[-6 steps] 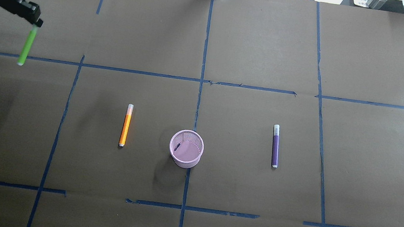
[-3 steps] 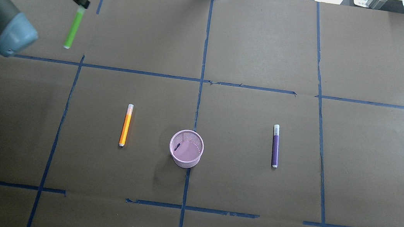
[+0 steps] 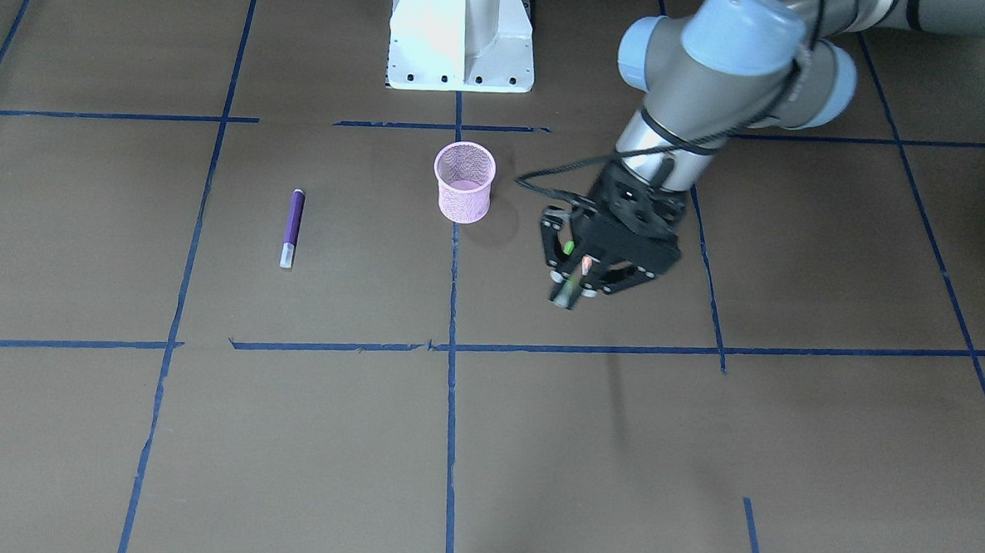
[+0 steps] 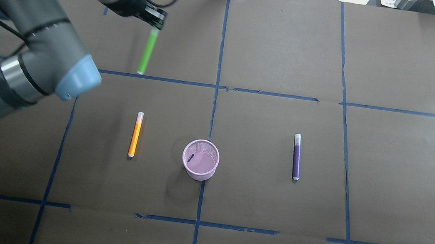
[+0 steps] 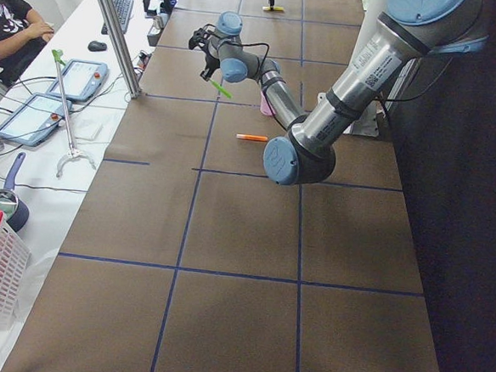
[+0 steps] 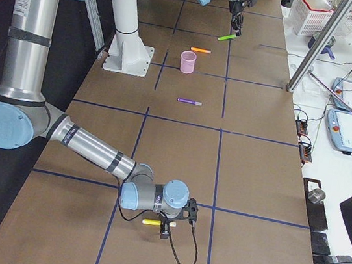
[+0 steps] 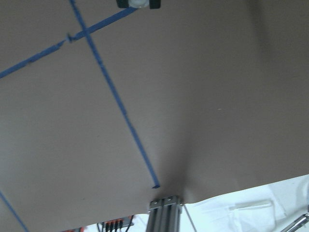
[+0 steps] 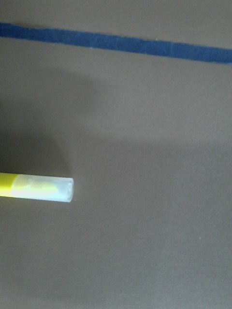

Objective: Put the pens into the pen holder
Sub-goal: 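Lift the green marker and carry it over the pink cup, then lower the green marker into the pink cup and open the left gripper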

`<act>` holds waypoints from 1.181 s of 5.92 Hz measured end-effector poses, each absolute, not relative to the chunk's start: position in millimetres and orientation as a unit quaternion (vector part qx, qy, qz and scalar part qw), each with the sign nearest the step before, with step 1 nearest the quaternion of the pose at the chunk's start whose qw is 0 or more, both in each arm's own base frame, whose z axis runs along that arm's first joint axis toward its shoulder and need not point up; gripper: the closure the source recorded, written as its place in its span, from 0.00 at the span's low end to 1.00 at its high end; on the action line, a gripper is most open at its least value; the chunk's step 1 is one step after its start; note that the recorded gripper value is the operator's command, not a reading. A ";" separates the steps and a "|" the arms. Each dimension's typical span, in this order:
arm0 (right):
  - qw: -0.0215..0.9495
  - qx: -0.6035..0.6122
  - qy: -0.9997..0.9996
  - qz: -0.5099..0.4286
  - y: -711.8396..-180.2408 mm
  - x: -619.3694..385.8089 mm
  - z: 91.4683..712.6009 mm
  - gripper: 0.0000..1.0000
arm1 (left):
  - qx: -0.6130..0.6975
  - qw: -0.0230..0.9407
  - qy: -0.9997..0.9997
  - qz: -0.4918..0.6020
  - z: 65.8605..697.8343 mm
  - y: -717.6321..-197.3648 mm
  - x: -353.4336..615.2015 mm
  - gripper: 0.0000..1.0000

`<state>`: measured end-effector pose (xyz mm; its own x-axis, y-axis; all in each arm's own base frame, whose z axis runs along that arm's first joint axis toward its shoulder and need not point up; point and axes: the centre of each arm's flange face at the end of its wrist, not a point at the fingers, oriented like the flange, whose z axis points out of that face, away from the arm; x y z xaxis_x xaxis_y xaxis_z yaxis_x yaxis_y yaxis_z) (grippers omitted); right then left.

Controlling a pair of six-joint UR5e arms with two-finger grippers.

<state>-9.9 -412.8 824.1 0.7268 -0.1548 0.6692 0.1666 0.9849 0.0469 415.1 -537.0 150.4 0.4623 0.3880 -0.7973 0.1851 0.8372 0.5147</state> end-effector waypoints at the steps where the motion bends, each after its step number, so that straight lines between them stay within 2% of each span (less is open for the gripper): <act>1: 0.929 -0.008 -0.359 -0.087 -412.8 -9.9 824.1 0.00 | 0.290 0.788 0.541 0.048 132.8 -504.5 428.4 1.00; 4: 0.929 -0.008 -0.359 -0.086 -412.8 -9.4 824.2 0.00 | 0.315 0.757 0.572 0.031 126.4 -404.4 462.1 1.00; 7: 0.929 -0.009 -0.359 -0.086 -411.8 -9.2 825.2 0.00 | 0.324 0.752 0.573 0.031 145.7 -377.0 487.2 1.00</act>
